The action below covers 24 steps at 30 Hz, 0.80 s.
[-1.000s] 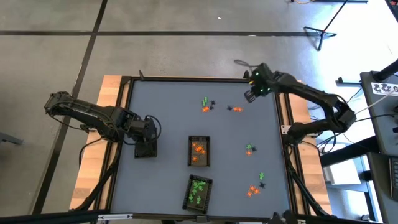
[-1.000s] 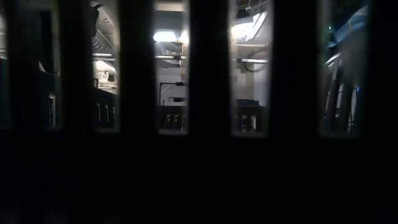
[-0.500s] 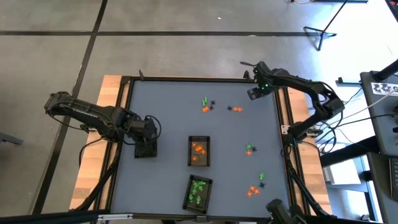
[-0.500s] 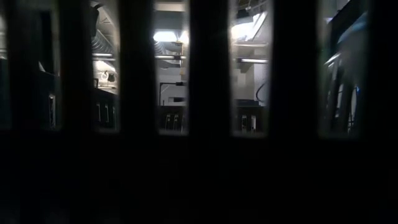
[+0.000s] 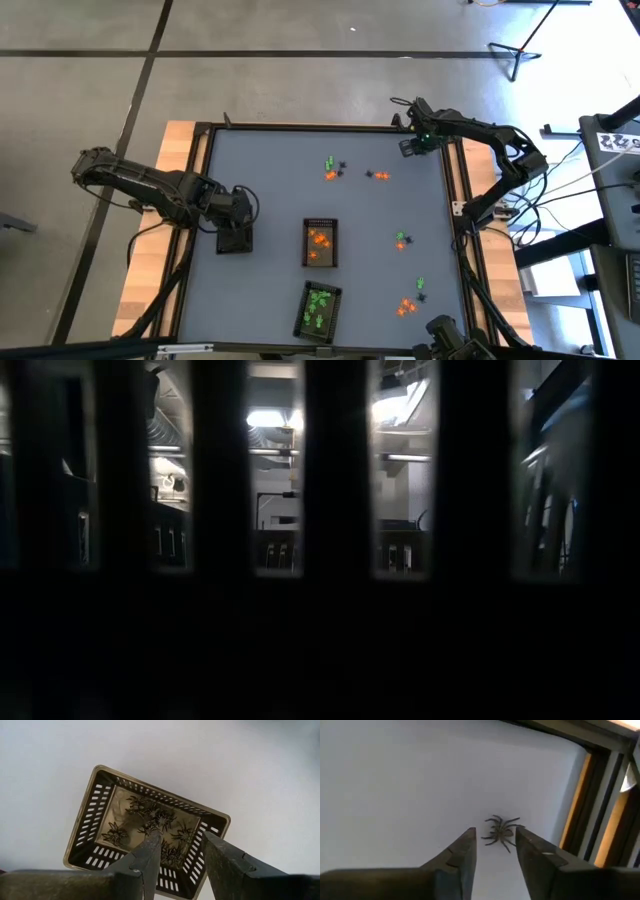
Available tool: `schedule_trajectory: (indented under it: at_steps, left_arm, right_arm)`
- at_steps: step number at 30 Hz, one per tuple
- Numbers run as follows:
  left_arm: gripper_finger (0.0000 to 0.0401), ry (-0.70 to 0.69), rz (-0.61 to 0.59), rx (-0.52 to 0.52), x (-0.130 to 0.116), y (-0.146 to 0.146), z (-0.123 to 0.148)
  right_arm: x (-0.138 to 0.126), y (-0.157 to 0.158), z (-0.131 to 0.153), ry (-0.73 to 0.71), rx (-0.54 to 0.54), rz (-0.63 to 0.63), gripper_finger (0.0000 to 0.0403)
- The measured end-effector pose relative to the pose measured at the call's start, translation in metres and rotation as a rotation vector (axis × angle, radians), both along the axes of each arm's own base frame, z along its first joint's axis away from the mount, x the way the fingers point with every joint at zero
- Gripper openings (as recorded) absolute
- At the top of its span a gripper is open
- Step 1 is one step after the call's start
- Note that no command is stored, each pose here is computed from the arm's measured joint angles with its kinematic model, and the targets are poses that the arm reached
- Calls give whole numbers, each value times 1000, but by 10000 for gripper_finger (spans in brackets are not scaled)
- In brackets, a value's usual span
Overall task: Sort Halloween decoration
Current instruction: Put the black spider toy into the top left black basket
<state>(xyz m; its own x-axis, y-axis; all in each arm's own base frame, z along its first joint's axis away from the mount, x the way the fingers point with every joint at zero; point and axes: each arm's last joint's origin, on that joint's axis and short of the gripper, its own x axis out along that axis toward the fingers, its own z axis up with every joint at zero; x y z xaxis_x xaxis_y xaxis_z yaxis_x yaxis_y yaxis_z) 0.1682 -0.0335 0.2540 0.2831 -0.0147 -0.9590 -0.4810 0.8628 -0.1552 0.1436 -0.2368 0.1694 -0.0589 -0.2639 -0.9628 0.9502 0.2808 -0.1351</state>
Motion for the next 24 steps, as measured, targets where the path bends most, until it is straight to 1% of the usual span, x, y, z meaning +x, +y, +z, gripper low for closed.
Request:
schedule_trajectory:
  at_steps: [5,9,18,24]
  left_arm:
    - [135,0,0,0,0,0,0]
    - [135,0,0,0,0,0,0]
    - [135,0,0,0,0,0,0]
    - [135,0,0,0,0,0,0]
  right_arm:
    - [0,-2,-6,7,19,-25,101]
    - [0,-2,-8,16,32,-25,86]
    - [4,-8,-15,65,99,-41,83]
    - [6,-11,-17,82,124,-42,83]
